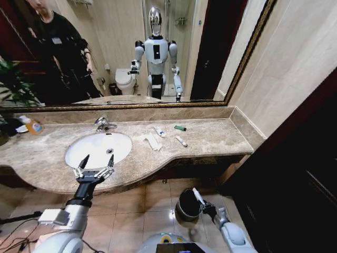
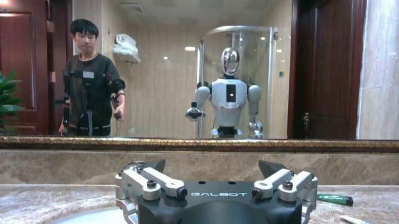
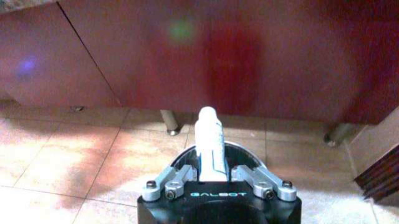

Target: Pick up the trash from the sink and place it in the trash bin.

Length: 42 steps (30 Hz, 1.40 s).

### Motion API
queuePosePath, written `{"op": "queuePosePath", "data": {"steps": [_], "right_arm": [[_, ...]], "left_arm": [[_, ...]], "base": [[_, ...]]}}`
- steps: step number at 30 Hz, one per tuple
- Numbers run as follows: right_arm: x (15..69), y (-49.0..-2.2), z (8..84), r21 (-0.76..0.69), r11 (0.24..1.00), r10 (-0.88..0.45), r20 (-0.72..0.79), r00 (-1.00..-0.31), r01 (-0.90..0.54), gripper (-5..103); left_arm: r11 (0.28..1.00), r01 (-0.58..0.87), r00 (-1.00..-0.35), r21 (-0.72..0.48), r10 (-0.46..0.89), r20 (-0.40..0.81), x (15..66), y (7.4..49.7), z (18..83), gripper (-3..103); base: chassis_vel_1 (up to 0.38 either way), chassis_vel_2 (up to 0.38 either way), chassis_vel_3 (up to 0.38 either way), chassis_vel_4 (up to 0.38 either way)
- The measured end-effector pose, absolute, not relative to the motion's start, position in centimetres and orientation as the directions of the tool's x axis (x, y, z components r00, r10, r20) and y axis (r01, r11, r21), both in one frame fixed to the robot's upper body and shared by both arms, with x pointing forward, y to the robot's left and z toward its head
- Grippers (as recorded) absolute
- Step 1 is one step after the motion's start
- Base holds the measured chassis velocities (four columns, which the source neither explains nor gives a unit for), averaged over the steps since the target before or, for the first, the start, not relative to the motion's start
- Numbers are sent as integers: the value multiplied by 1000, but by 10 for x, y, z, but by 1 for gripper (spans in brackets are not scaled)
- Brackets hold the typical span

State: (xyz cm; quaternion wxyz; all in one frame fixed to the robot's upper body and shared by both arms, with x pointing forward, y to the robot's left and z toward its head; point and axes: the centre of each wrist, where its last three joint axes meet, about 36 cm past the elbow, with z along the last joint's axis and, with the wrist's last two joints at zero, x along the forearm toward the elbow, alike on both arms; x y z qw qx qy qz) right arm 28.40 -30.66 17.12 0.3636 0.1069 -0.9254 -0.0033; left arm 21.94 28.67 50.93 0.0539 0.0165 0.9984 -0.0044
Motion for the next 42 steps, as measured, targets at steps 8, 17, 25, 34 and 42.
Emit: {"op": "queuePosePath", "data": {"steps": [8, 17, 25, 34, 42], "right_arm": [[302, -293, 160, 99, 978, -201, 663, -721, -182, 24], [313, -290, 151, 98, 979, -197, 664, -722, -178, 24], [310, -294, 153, 72, 981, -182, 660, -729, -180, 40], [305, -299, 156, 57, 980, -179, 657, -732, -188, 73], [304, -299, 159, 55, 980, -181, 652, -736, -192, 97]], "left_arm": [[999, 33, -994, -7, 32, -108, 219, 287, 509, 100], [999, 33, -994, -7, 32, -108, 219, 287, 509, 100], [999, 33, -994, -7, 32, -108, 219, 287, 509, 100], [999, 33, -994, -7, 32, -108, 219, 287, 509, 100], [999, 33, -994, -7, 32, -108, 219, 287, 509, 100]], "base": [[0, 0, 0, 0], [0, 0, 0, 0], [0, 0, 0, 0], [0, 0, 0, 0], [0, 0, 0, 0]]}}
